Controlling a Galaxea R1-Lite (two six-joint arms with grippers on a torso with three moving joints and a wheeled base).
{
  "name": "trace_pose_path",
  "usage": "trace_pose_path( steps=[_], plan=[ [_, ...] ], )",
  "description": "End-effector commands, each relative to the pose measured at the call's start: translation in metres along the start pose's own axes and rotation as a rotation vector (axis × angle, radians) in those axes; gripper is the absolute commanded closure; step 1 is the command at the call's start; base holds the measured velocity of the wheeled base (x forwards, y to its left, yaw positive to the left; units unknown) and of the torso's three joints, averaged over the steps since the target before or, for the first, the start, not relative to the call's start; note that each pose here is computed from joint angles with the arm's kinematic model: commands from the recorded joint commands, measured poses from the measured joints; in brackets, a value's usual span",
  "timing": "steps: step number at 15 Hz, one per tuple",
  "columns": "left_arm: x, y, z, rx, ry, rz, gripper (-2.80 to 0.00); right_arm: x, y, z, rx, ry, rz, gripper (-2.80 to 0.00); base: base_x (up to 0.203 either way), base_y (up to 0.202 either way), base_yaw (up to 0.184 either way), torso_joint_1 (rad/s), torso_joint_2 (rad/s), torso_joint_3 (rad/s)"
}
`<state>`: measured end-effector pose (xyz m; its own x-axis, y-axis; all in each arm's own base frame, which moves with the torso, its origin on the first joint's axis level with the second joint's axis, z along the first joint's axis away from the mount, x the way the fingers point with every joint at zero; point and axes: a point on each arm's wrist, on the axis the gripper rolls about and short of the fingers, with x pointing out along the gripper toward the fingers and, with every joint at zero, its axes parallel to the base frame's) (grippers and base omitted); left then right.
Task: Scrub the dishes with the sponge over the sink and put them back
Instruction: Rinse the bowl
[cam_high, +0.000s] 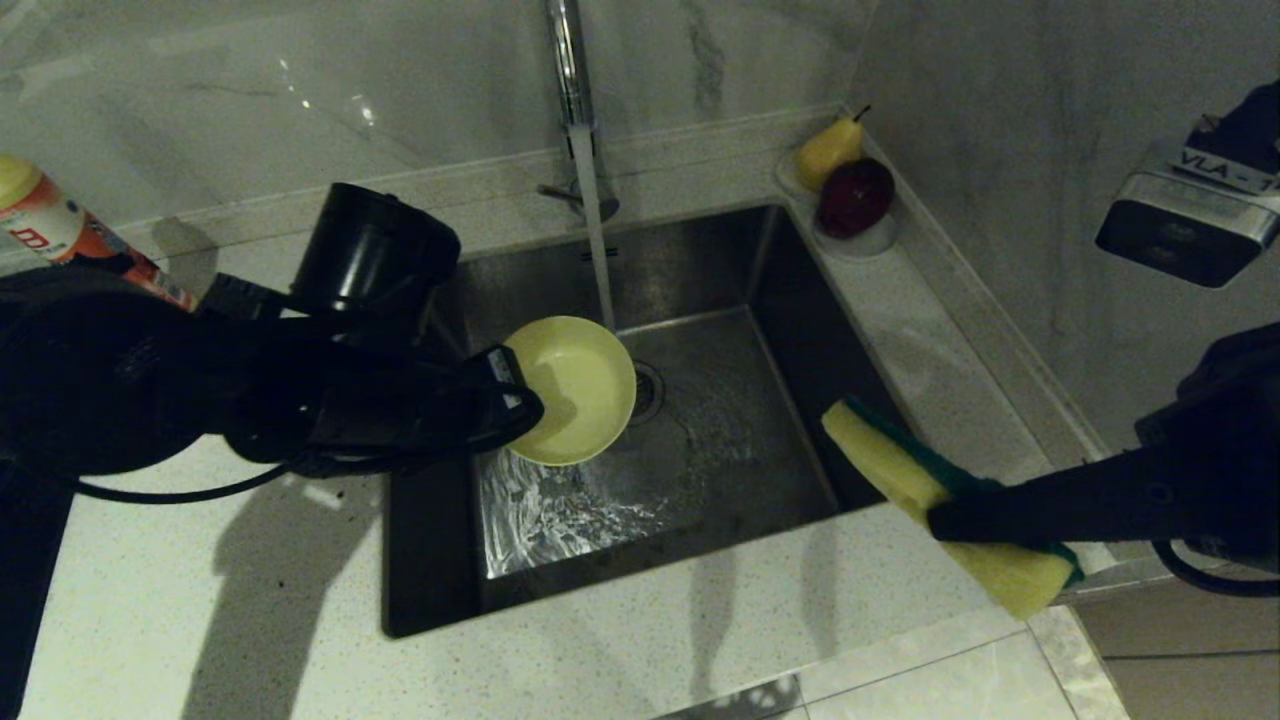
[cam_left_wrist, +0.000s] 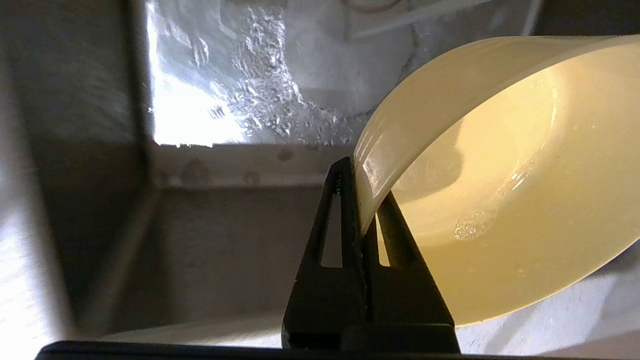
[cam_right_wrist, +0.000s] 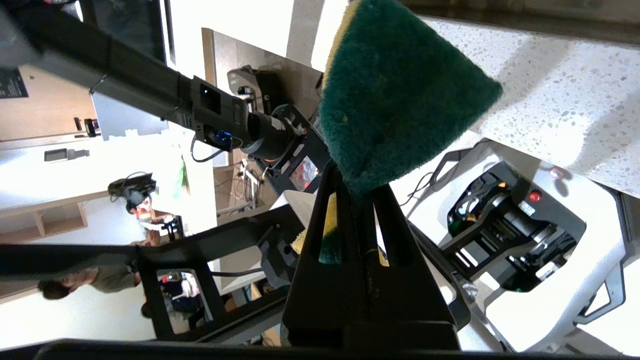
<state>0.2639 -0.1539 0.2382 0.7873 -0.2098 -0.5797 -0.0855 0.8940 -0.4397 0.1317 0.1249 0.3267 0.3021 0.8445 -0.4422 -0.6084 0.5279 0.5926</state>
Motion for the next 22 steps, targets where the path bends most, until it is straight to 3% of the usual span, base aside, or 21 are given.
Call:
trace_pose_path(
  steps=[1,4,6,10,22],
  plan=[
    [0.043,-0.006,0.001,-0.026,0.049,0.054,0.00,-0.003,-0.005,-0.006,0.013,0.001,-0.012,0.00,0.000,0.000,0.000,0.000,0.00,0.000],
    [0.064,-0.009,0.013,-0.076,0.031,0.061,0.00,0.000,-0.007,-0.005,0.017,0.011,-0.013,0.00,0.000,0.000,0.000,0.000,0.00,0.000],
    [0.067,-0.012,0.019,-0.125,0.040,0.020,0.00,0.000,-0.006,-0.005,0.011,-0.003,-0.004,0.00,0.000,0.000,0.000,0.000,0.00,0.000],
    [0.075,-0.018,0.025,-0.153,0.034,-0.006,0.00,-0.003,-0.006,-0.006,0.009,-0.010,-0.002,0.00,0.000,0.000,0.000,0.000,0.00,0.000],
    [0.073,-0.024,0.033,-0.164,0.012,-0.026,0.00,-0.002,-0.010,-0.012,0.023,0.003,-0.016,0.00,0.000,0.000,0.000,0.000,0.00,0.000]
  ],
)
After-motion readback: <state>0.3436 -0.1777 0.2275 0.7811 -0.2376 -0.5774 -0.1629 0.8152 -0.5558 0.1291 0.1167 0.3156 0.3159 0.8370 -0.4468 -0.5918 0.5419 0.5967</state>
